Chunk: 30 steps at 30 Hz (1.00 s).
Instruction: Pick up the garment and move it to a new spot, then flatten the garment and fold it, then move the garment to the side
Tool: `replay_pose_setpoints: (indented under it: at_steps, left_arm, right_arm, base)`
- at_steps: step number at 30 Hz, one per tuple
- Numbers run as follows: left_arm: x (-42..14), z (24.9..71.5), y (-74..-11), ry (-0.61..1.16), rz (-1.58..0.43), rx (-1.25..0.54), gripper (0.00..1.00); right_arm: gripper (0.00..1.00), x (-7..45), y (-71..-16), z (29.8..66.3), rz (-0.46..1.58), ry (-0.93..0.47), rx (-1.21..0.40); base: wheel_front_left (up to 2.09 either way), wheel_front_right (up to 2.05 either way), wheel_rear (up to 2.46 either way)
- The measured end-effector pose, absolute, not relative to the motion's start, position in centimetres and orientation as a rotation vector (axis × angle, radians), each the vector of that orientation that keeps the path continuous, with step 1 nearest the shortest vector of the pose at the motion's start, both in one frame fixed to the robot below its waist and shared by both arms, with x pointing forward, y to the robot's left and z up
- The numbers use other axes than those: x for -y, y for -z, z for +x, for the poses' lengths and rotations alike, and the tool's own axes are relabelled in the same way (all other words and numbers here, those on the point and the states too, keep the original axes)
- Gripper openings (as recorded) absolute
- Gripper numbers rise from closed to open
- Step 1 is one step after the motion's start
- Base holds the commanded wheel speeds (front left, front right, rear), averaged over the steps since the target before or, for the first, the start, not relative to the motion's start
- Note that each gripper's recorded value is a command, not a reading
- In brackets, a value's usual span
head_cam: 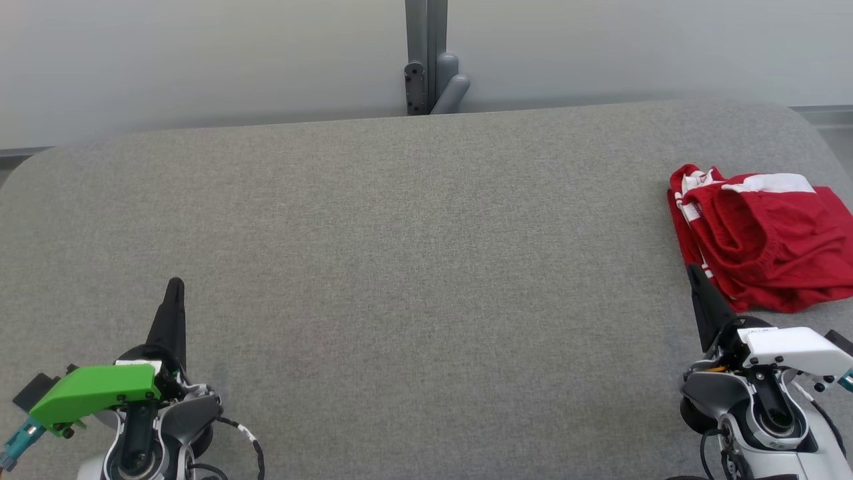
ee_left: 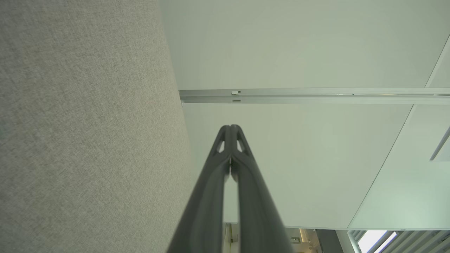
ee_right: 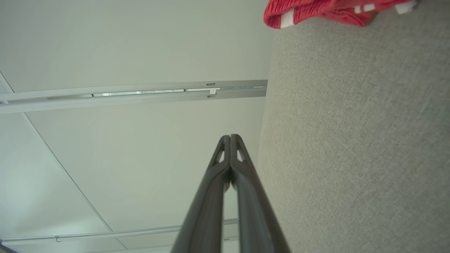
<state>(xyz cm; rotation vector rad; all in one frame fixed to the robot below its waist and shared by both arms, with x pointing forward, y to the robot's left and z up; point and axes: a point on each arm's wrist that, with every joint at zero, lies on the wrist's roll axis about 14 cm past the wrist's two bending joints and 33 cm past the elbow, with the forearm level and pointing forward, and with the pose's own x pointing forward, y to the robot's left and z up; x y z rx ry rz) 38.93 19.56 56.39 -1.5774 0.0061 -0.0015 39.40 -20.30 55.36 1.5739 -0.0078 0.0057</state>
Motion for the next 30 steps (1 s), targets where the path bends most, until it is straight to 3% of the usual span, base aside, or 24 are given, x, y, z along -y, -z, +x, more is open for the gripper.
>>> replay_pose_setpoints:
  at_steps: [30]
  left_arm:
    - [-19.56, 38.93, -56.40, 0.002, -1.577, -0.006, 0.00]
  right_arm:
    - [0.00, 20.28, -55.39, 39.41, 1.574, -0.008, 0.006]
  base:
    - [0.00, 0.00, 0.00]
